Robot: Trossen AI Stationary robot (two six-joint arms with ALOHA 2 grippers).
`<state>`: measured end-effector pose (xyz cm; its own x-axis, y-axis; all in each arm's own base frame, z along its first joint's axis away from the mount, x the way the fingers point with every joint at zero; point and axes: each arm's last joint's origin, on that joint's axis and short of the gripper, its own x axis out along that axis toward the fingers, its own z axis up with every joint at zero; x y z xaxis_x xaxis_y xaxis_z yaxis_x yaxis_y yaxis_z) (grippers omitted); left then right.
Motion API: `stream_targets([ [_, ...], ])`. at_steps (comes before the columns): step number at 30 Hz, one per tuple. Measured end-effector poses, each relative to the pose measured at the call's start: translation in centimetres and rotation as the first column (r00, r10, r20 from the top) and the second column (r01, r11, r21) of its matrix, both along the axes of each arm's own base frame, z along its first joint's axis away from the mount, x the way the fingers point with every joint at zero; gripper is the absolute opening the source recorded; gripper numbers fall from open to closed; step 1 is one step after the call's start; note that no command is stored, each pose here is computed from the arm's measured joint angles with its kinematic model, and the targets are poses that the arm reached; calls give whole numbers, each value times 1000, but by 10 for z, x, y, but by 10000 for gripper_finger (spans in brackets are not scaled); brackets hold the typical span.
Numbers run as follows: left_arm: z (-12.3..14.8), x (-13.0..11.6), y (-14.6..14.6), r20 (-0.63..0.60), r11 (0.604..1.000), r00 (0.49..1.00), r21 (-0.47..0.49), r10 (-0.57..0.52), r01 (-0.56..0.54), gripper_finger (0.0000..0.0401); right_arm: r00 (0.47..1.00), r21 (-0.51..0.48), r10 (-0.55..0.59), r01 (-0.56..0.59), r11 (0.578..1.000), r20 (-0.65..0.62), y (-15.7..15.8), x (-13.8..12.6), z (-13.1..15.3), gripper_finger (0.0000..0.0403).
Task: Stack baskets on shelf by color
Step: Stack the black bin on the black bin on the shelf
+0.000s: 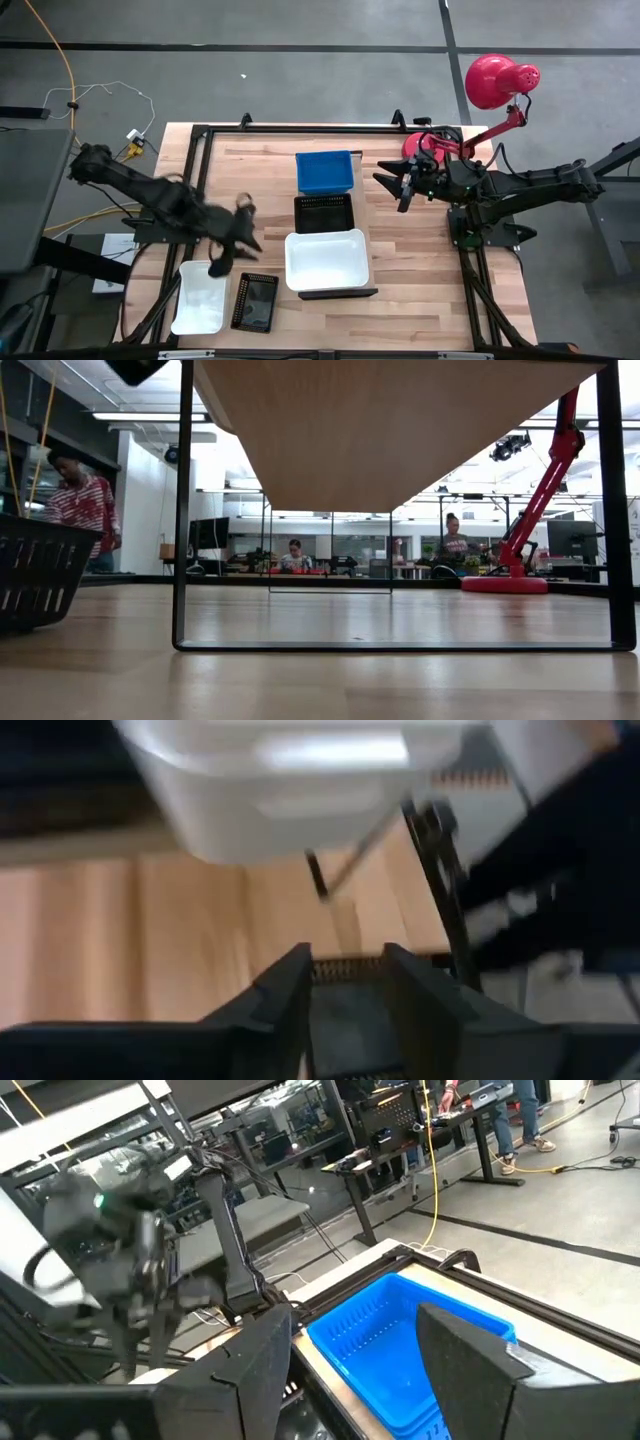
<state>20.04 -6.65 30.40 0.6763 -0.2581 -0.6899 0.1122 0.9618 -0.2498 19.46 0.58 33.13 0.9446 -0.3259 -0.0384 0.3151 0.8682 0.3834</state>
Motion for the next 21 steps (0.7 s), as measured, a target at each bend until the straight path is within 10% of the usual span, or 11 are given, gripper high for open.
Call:
stream_targets([
  [9, -62, 28, -41, -314, 985, 945, 107, -92, 132, 198, 1000, 0, 0, 0, 1000, -2, 0, 0, 0, 204],
  [21, -125, 32, -48, -461, 969, 886, 199, -41, 149, 207, 1000, -10, 5, -5, 1000, -15, 0, 0, -1, 204],
])
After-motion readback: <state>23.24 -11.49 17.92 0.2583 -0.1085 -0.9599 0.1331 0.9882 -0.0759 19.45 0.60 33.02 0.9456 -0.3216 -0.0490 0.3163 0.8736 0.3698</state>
